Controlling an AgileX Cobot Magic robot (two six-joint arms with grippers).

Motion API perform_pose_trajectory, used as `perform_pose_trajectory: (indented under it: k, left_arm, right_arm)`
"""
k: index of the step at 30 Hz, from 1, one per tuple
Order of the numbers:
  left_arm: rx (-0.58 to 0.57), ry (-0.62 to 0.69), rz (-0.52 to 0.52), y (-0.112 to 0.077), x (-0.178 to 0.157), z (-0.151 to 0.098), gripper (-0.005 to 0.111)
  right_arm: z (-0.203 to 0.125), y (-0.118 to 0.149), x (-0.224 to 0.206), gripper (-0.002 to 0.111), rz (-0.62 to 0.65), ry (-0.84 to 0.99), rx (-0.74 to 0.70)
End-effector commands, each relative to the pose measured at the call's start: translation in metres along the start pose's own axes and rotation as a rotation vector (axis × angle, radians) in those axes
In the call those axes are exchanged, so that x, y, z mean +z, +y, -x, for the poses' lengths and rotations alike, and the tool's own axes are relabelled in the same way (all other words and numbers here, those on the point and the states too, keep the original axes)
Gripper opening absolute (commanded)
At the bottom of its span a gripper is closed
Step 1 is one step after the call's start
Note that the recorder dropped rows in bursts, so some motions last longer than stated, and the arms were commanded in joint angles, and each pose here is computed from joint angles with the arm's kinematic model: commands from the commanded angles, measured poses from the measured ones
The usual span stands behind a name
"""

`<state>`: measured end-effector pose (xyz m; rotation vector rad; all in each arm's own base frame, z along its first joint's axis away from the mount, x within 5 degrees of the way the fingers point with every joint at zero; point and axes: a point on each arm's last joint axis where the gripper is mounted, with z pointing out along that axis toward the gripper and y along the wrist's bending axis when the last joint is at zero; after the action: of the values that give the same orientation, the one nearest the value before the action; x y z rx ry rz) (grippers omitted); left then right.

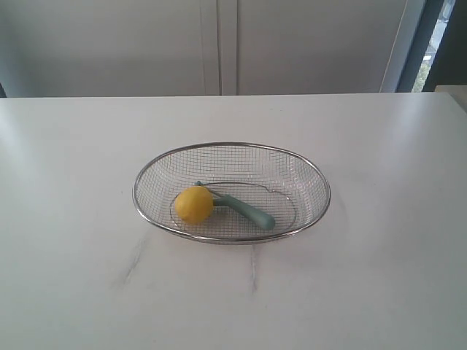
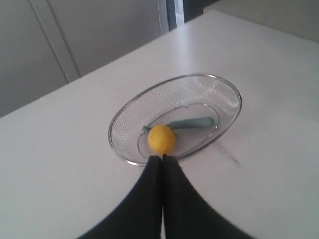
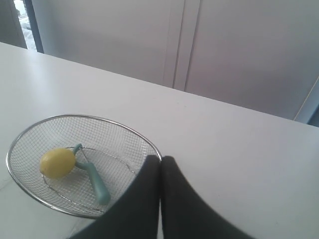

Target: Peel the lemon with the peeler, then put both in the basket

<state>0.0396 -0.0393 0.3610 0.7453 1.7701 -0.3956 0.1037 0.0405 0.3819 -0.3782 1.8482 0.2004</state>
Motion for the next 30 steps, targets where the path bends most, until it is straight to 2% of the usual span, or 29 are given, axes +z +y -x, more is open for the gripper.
perform_pose_trajectory:
  k: [1, 8, 14, 23, 30]
  left_arm:
    - [-0.066, -0.131, 0.044, 0.004, 0.027, -0.019, 0.0]
    - [-0.139, -0.246, 0.14, 0.01, 0.06, -0.066, 0.0]
    - [-0.227, -0.249, 0.173, 0.011, 0.072, -0.099, 0.0]
    - [-0.25, -0.269, 0.236, 0.011, 0.08, -0.144, 0.0]
    - [-0.263, -0.286, 0.248, 0.011, 0.077, -0.144, 0.0]
  right_arm:
    - [0.0, -0.001, -0.001, 0.0, -0.007, -0.01, 0.006]
    - [0.0, -0.001, -0.001, 0.0, -0.007, -0.01, 0.006]
    - [0.0, -0.001, -0.001, 0.0, -0.007, -0.01, 0.006]
    - [0.0, -0.001, -0.001, 0.0, -0.007, -0.01, 0.006]
    - [0.0, -0.001, -0.001, 0.0, -0.007, -0.01, 0.006]
